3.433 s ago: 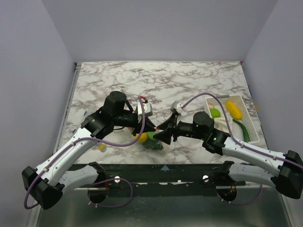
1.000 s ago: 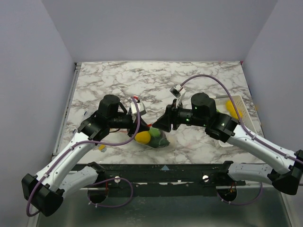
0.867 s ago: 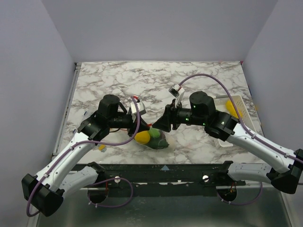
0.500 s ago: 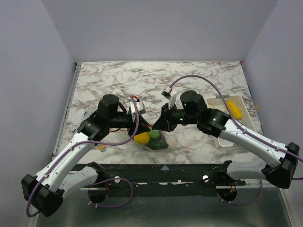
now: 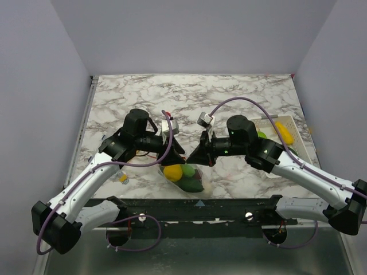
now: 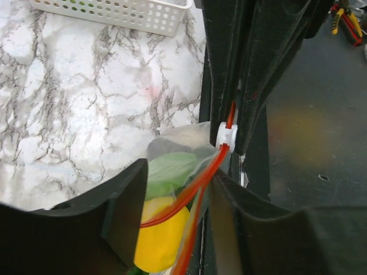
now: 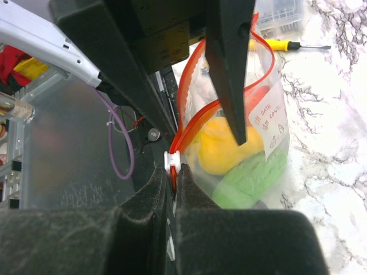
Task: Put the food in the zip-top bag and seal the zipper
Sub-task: Zip the zipper food storage bag at the center of the board.
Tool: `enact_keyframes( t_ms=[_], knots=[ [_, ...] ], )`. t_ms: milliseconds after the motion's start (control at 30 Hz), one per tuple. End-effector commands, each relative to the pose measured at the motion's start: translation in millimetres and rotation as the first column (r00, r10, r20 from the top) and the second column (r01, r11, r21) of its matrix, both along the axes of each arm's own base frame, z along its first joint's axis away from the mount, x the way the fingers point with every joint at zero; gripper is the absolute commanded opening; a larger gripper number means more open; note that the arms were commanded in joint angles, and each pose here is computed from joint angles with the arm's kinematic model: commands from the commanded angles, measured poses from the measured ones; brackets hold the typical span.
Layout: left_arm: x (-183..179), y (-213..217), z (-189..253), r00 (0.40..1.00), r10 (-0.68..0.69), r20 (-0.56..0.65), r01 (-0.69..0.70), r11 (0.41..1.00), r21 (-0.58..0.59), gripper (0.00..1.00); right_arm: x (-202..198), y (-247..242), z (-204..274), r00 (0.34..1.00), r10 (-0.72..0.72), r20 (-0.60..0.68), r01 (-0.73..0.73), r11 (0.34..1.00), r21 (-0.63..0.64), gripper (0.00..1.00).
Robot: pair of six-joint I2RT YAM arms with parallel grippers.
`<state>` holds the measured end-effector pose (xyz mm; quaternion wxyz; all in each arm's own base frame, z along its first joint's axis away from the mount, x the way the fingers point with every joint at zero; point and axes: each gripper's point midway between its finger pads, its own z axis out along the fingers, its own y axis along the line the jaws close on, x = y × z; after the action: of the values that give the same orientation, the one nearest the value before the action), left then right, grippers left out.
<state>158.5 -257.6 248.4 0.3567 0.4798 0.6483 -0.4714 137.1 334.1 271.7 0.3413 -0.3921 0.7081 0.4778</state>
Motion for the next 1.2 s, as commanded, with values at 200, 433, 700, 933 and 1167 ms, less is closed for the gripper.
enact_keyframes(
  t_ms=[200,433,700,933,1167],
  knots=[
    [-7.4,0.7,7.7,0.998,-0.05,0.027,0.051,0.998,-0.028,0.08,-1.1,-3.6,11.8,0.999,0.013,0.048,-0.013,1.0,0.011,0.02],
    [-6.6,4.0,8.4,0.998,-0.011,0.059,0.014,0.999,-0.038,0.0,10.8,-8.0,10.8,0.991,-0.115,-0.074,0.107,0.989,-0.097,0.44],
    [-7.0,4.9,9.6,0.998,0.001,0.062,0.001,0.999,-0.044,0.0,11.3,-8.1,17.6,0.978,-0.151,-0.141,0.128,0.979,-0.16,0.5],
    [-7.9,4.7,9.7,0.998,-0.002,0.057,0.005,0.999,-0.047,0.0,6.4,-1.7,20.8,0.983,-0.091,-0.159,0.064,0.984,-0.168,0.32],
    [-10.5,3.9,10.7,0.999,-0.018,0.051,0.021,0.998,-0.054,0.0,8.8,0.0,15.2,0.987,-0.07,-0.145,0.039,0.978,-0.204,0.28]
  ],
)
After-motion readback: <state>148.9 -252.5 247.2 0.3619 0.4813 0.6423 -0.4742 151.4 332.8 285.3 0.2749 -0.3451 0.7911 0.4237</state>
